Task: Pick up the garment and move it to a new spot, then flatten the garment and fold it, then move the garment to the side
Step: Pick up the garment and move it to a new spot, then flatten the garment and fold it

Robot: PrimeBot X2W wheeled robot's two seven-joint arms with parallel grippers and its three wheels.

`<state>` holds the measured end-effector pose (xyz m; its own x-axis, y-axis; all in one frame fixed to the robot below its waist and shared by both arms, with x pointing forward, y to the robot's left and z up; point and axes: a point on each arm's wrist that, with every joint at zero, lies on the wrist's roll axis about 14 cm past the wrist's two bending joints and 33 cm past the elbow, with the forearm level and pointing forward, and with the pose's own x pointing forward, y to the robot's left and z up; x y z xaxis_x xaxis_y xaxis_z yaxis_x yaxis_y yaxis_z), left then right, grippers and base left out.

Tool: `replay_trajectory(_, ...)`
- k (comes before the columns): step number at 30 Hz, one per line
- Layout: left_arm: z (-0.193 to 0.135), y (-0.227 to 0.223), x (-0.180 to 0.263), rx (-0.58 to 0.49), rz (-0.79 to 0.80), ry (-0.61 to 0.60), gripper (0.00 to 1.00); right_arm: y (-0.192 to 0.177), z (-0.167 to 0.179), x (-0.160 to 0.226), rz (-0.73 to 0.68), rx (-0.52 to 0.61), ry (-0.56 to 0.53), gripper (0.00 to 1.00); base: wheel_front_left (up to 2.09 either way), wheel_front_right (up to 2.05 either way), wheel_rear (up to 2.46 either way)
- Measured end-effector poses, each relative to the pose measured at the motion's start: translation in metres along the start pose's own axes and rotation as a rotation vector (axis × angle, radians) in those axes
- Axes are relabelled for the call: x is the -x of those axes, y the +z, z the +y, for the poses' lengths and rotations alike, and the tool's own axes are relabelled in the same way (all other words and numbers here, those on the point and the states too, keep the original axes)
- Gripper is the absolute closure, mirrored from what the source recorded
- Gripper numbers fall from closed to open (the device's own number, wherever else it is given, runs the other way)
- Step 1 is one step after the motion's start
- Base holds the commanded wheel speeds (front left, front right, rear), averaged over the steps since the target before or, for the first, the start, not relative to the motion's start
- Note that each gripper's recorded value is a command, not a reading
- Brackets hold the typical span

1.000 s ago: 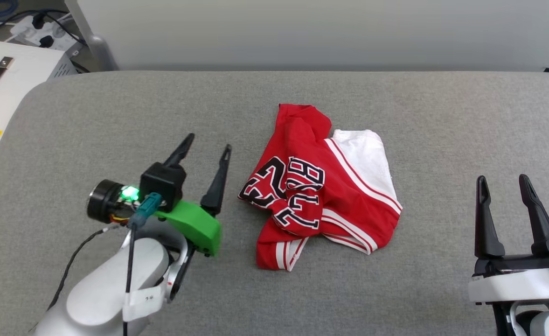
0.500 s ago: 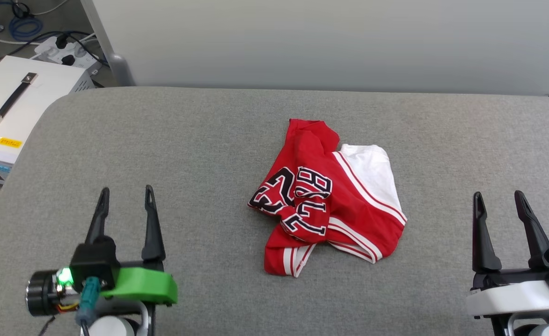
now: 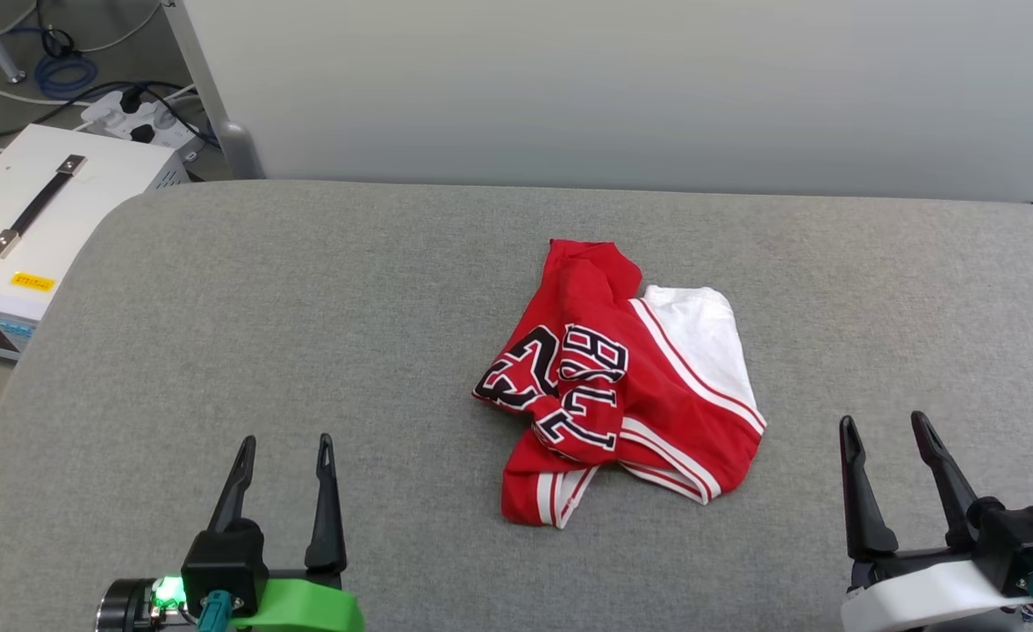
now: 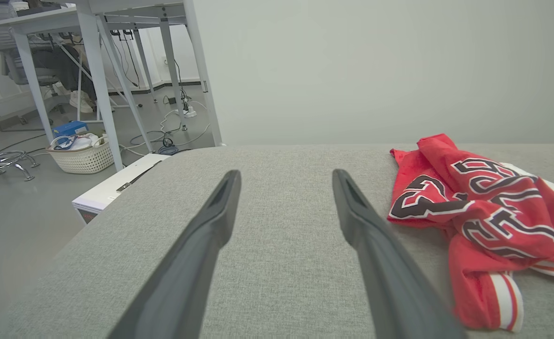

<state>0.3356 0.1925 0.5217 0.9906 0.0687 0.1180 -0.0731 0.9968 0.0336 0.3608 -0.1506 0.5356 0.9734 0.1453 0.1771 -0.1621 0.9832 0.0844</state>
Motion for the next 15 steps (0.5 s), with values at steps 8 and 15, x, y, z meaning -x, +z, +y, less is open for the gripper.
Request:
replay_trajectory(8,0.004,-0.006,0.003,0.002,0.015,0.003,0.00,-0.015,0.007,0.008,0.049,-0.035,0.014,0.00,0.00,0.00,0.00)
replay_trajectory(15,0.005,-0.008,0.002,-0.001,0.018,0.001,0.00,-0.018,0.010,0.008,0.059,-0.044,0.021,0.00,0.00,0.00,0.00)
